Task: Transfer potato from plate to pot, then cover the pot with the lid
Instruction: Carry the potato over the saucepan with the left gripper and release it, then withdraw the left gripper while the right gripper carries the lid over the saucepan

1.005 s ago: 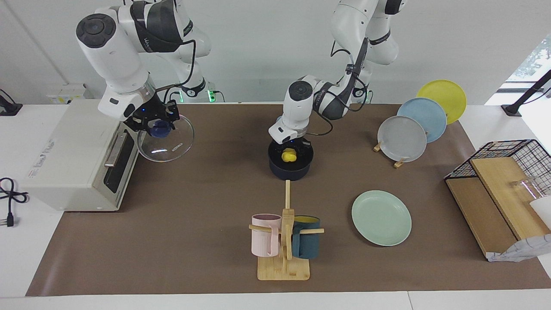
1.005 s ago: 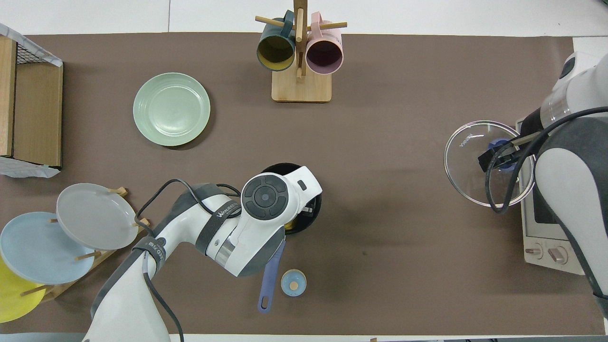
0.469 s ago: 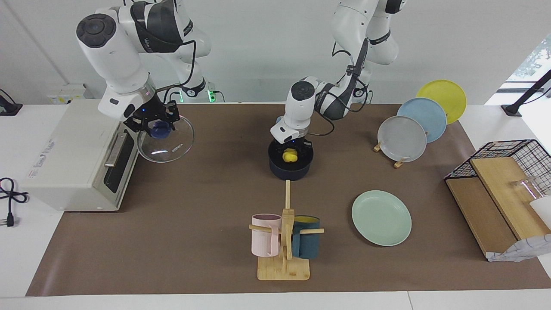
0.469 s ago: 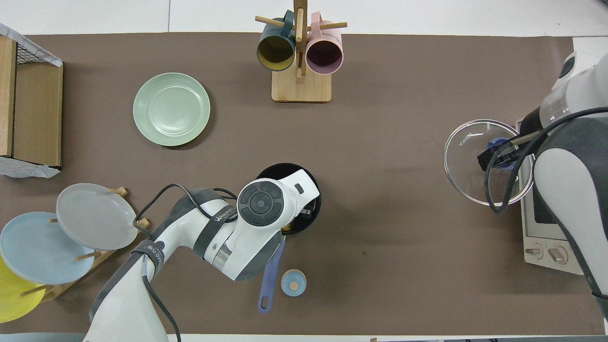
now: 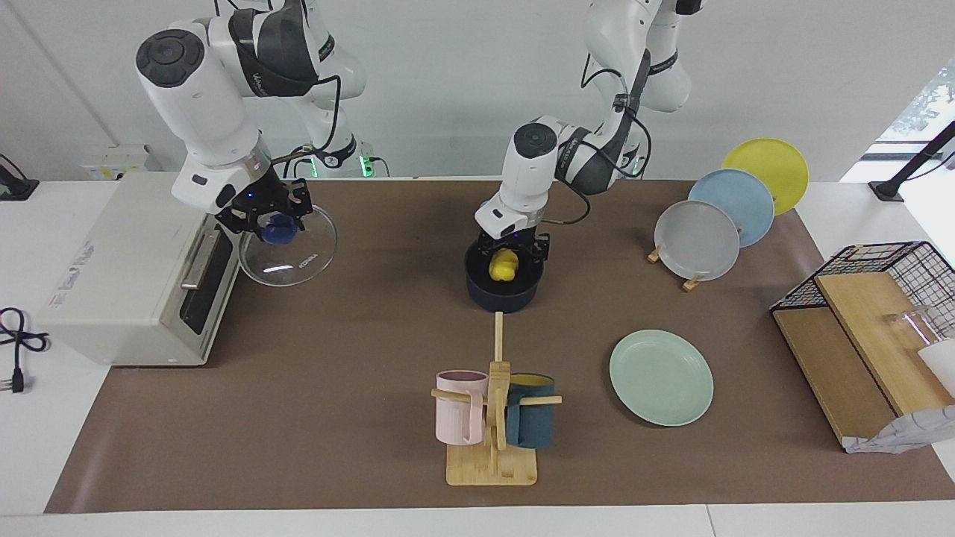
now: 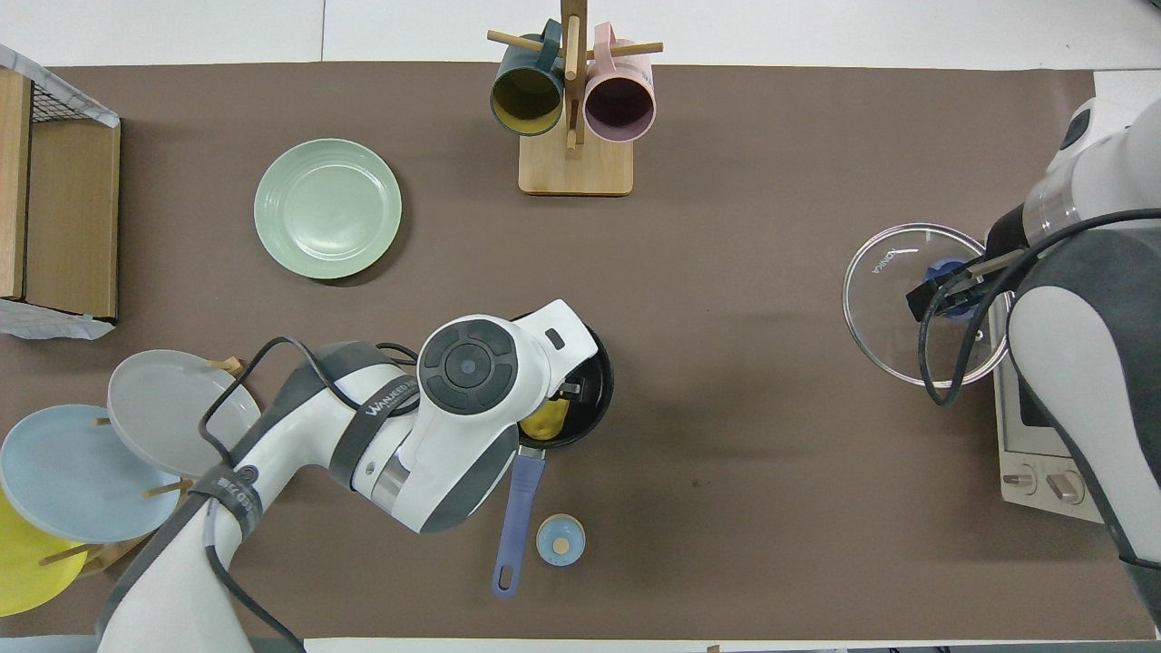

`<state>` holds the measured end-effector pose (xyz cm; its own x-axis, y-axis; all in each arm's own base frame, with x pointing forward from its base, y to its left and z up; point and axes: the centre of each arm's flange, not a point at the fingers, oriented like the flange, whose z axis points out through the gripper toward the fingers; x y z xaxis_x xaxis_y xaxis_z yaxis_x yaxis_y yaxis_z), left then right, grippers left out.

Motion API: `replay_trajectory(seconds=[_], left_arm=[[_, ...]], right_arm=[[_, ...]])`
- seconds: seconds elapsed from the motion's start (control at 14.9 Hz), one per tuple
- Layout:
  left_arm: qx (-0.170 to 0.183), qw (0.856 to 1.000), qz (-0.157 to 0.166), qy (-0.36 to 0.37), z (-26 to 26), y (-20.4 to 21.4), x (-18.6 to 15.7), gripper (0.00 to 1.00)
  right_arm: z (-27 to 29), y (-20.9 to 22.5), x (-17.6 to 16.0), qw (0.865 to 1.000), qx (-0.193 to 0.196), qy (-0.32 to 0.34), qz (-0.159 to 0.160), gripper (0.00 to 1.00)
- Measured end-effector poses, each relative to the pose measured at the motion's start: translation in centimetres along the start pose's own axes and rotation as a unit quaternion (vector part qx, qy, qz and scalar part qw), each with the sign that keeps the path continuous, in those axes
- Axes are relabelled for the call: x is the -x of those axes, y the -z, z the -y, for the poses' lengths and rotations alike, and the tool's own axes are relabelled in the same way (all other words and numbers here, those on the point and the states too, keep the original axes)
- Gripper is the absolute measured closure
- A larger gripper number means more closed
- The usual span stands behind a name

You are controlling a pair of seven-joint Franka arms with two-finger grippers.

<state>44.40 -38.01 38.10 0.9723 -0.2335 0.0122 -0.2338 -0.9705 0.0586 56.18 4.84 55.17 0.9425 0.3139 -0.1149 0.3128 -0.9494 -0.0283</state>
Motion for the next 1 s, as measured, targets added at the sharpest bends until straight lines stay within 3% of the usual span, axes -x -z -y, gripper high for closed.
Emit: replay_trajectory(seconds=[0.27,0.67,1.0], left_arm=[[0.004,0.999,0.007,0.040,3.5,8.1,-2.9,0.00],[0.013,0.996,-0.020,0.087,13.6,19.6,-3.8,0.00],[0.007,0.997,-0.035,0.062,25.0,23.0,-3.8,0.00]], right_arm=[[2.2,-0.2,-0.9,1.000,0.004,-0.017,-0.014,0.35],[21.0,-2.7,-4.0,0.996,0.007,-0.067,-0.052,0.35],[31.6,-7.5,-6.3,0.990,-0.019,-0.097,-0.097,0.35]])
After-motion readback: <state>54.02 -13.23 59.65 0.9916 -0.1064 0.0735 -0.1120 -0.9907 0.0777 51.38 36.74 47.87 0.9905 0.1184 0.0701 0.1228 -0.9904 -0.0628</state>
